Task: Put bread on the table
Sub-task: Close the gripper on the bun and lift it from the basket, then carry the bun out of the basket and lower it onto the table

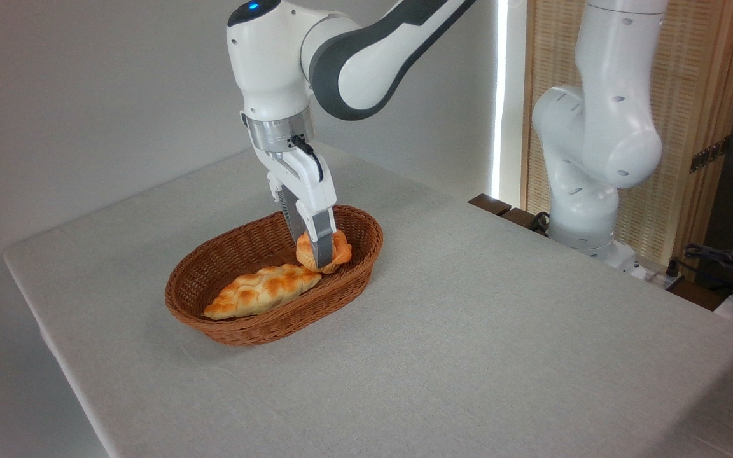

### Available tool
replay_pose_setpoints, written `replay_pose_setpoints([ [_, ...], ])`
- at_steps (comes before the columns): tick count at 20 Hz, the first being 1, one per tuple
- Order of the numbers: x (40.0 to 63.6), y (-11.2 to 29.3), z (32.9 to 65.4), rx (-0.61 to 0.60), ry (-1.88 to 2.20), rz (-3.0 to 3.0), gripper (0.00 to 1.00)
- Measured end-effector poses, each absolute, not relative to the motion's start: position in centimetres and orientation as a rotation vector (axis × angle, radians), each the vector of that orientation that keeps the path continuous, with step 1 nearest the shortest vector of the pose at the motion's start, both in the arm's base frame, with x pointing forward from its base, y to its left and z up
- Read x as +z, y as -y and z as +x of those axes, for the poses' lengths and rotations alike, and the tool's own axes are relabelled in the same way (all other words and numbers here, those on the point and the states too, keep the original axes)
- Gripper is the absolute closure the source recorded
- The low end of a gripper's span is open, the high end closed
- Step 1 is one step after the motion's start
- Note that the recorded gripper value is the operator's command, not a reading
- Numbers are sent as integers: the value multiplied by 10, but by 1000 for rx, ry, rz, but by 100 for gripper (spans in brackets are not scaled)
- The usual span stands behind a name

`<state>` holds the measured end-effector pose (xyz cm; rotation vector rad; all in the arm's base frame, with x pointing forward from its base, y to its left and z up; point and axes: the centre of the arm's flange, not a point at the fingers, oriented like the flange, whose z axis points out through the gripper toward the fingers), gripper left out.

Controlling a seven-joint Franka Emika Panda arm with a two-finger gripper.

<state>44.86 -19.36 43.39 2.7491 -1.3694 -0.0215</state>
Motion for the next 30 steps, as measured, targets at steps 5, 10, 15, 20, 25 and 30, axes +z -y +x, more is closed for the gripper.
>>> replay_pose_setpoints([
  [5,435,192,449,-21,1401,2763,68],
  [10,436,192,449,-29,1413,2766,69],
  [15,451,191,450,-48,1413,2766,73],
  [20,506,169,471,13,1397,2825,70],
  [25,539,85,504,64,1383,2963,63],
  [30,508,6,533,2,1462,3005,25],
])
